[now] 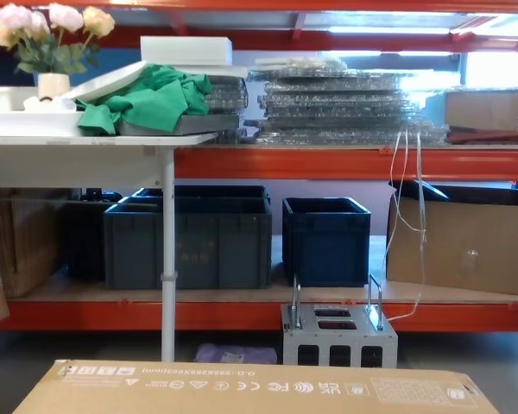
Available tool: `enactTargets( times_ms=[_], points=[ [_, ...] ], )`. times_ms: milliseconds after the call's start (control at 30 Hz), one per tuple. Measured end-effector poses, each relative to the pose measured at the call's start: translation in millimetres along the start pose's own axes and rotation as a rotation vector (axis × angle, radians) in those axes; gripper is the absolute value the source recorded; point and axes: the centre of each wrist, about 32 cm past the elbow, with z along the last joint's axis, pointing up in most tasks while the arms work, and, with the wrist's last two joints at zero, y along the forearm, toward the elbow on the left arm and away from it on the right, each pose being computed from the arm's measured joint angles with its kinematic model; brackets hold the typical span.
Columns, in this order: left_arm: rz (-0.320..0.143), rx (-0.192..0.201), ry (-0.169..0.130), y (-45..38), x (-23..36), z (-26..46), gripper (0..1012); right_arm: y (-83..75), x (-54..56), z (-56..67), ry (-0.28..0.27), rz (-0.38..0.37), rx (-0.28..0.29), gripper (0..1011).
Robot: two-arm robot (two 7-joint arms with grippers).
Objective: Use one hand to grasp the basket and place it at the designated location.
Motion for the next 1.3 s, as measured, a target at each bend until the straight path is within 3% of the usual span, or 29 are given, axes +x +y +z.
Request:
enactTargets(
  times_ms=[300, 1300],
  points=[
    [0.000, 0.000, 0.000, 0.0, 0.0, -0.1, 0, -18.6, -1.9, 3.8, -0.015, -0.031, 0.003, 0],
    [0.000, 0.000, 0.000, 0.0, 0.0, -0.1, 0, -38.9, 0.6, 12.1, -0.061, -0.059, 0.001, 1]
  ],
)
